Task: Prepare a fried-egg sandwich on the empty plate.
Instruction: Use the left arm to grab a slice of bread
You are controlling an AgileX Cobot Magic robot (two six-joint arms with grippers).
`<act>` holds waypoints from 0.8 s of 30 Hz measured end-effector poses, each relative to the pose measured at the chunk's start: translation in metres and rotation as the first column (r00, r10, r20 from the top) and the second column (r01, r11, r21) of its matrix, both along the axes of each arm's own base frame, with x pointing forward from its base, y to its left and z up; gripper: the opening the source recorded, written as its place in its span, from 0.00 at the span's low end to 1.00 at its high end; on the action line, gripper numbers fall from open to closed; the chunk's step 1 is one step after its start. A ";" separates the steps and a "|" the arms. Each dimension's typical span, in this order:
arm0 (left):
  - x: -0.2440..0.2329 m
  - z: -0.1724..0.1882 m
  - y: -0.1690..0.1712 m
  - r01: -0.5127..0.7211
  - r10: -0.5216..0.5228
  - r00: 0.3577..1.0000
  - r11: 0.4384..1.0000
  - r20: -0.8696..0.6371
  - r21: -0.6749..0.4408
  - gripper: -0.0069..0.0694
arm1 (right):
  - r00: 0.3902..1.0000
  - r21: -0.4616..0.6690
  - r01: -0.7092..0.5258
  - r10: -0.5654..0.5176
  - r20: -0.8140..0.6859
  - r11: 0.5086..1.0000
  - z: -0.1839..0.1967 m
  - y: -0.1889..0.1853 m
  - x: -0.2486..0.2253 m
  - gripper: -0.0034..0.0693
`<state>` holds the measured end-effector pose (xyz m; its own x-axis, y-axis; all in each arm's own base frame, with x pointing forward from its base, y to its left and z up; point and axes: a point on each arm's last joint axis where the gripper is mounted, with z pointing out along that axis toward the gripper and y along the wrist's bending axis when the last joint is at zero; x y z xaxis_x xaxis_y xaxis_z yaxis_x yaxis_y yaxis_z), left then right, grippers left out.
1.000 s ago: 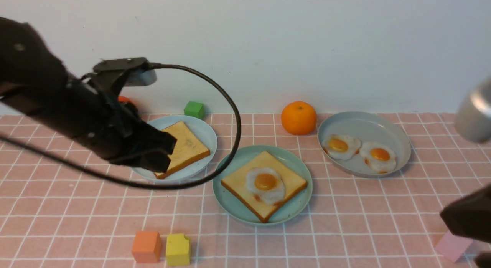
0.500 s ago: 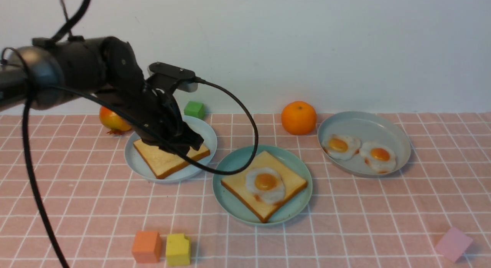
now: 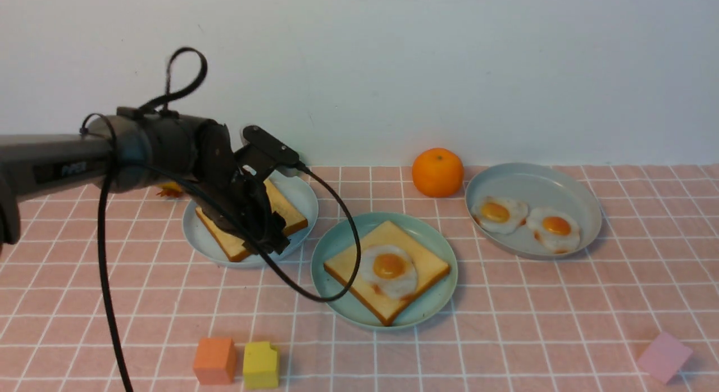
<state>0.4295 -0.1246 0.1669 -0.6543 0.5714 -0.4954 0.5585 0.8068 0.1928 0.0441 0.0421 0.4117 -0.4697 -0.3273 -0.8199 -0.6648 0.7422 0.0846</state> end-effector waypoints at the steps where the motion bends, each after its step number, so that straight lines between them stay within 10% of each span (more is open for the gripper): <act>1: 0.000 -0.001 0.000 0.003 -0.003 1.000 1.000 0.001 0.005 0.74 | 1.000 0.000 0.000 0.000 0.000 1.000 0.000 0.000 0.000 0.06; 24: 0.000 0.020 0.003 0.066 -0.074 0.994 0.993 0.079 0.098 0.27 | 0.997 0.051 -0.047 0.050 -0.058 0.998 0.000 0.005 -0.006 0.07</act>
